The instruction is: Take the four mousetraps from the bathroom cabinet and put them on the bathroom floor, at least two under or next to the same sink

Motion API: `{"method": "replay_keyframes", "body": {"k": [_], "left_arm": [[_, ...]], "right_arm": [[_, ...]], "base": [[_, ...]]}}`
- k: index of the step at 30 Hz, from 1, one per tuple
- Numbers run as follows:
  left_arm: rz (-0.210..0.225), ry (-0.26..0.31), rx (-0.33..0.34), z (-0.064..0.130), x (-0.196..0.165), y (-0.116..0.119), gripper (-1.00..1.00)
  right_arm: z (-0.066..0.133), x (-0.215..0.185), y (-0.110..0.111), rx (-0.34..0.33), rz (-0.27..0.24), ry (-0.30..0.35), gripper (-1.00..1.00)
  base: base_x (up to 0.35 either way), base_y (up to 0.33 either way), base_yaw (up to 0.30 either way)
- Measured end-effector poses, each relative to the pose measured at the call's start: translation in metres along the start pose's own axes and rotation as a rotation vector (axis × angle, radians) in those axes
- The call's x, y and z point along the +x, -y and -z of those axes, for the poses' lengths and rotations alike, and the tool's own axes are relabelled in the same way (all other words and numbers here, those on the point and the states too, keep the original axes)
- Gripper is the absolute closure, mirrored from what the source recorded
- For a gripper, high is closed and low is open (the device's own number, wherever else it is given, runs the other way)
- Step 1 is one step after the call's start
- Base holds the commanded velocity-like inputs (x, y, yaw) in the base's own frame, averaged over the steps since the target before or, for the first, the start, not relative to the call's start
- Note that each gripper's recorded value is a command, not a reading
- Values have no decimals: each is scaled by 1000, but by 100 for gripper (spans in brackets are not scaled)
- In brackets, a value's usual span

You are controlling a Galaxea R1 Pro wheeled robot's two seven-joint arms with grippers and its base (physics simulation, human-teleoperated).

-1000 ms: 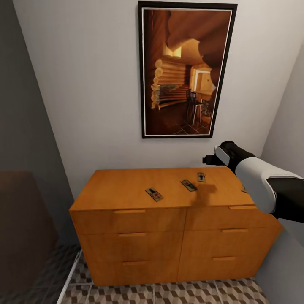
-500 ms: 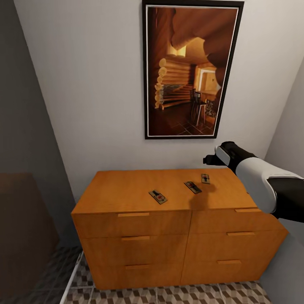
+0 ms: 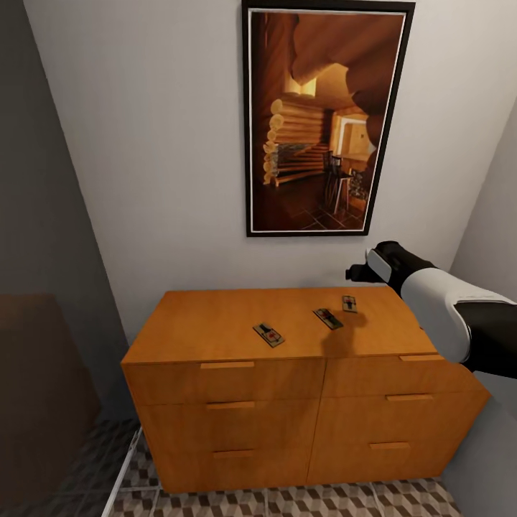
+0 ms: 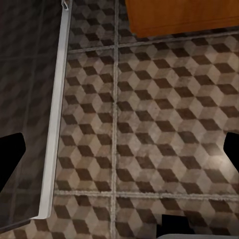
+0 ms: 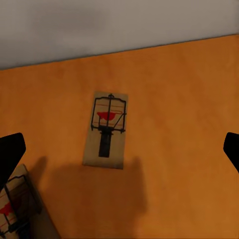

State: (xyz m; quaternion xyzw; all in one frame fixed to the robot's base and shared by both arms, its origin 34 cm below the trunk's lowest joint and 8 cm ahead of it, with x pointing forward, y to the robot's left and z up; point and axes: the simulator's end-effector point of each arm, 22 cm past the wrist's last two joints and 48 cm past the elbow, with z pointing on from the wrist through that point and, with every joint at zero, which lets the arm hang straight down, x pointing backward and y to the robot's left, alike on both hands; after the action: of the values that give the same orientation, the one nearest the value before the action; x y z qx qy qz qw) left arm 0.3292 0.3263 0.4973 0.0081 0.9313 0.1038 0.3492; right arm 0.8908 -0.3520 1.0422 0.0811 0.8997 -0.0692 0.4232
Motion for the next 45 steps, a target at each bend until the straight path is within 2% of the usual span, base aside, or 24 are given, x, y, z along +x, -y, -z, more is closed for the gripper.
{"method": "replay_keyframes", "body": {"k": [4, 11, 19, 28, 45], "left_arm": [[0, 0, 0, 0, 0, 0, -100], [0, 0, 0, 0, 0, 0, -100], [1, 0, 1, 0, 0, 1, -100], [1, 0, 3, 0, 0, 2, -100], [1, 0, 4, 0, 0, 2, -100]], "right_arm": [[0, 4, -1, 0, 3, -21, -100], [5, 23, -1, -3, 18, -125, -100], [22, 19, -4, -11, 34, -182, -100], [31, 6, -4, -13, 35, -167, -100], [32, 7, -5, -16, 35, -174, -100]], "base": [[0, 0, 0], [0, 0, 0], [0, 0, 0], [0, 0, 0], [0, 0, 0]]}}
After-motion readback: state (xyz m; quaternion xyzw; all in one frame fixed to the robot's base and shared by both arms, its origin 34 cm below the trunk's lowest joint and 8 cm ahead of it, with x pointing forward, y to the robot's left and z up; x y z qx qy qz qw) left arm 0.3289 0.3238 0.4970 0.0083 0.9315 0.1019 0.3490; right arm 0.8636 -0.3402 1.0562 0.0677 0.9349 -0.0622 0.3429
